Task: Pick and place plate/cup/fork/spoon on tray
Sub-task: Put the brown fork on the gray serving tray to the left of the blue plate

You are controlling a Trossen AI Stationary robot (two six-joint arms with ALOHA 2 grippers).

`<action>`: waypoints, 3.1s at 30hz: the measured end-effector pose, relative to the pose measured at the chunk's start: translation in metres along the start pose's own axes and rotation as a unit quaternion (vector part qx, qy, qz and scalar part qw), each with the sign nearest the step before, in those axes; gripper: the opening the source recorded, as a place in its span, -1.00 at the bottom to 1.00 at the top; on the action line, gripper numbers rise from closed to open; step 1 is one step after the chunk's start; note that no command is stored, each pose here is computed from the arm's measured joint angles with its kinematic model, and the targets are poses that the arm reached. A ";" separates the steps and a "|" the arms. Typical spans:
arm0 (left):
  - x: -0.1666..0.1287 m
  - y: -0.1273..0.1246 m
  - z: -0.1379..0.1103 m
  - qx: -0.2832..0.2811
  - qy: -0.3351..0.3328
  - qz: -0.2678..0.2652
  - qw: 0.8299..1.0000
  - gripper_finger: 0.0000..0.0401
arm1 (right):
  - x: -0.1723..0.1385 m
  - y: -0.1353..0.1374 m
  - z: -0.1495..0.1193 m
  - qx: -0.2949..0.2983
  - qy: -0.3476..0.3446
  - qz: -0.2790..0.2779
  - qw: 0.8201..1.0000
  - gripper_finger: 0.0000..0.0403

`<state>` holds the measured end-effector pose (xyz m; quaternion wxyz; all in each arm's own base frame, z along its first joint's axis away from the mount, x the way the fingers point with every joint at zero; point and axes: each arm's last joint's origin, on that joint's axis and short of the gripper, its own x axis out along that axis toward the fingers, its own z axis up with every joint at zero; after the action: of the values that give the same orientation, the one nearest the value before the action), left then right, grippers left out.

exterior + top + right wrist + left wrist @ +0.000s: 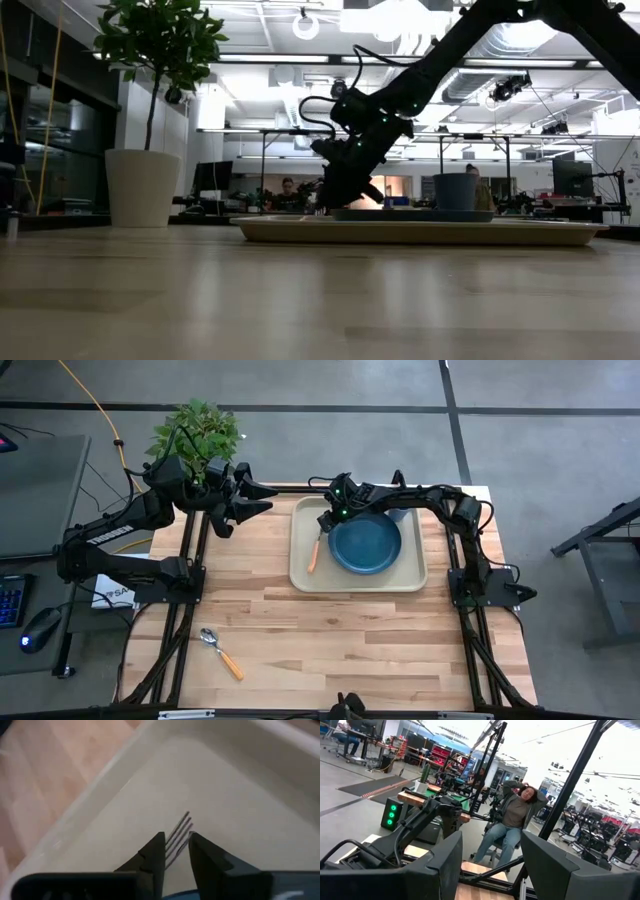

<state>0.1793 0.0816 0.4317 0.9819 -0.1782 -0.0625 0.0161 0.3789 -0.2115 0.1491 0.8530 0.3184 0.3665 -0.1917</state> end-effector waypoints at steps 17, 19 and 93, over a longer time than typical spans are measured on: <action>0.000 0.000 0.000 -0.001 0.002 -0.001 1.000 -0.08 | -0.041 0.052 0.013 -0.117 -0.052 0.094 0.987 -0.78; 0.000 0.000 0.000 -0.001 0.002 -0.001 1.000 -0.08 | -0.040 0.079 0.000 -0.167 -0.040 0.110 0.979 -0.94; 0.002 0.002 -0.003 -0.018 0.011 0.003 1.000 -0.08 | 0.054 0.095 0.033 0.029 -0.035 -0.015 0.999 -1.00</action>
<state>0.1818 0.0827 0.4287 0.9790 -0.1965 -0.0511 0.0162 0.4843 -0.1702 0.1646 0.8526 0.3306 0.3353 -0.2265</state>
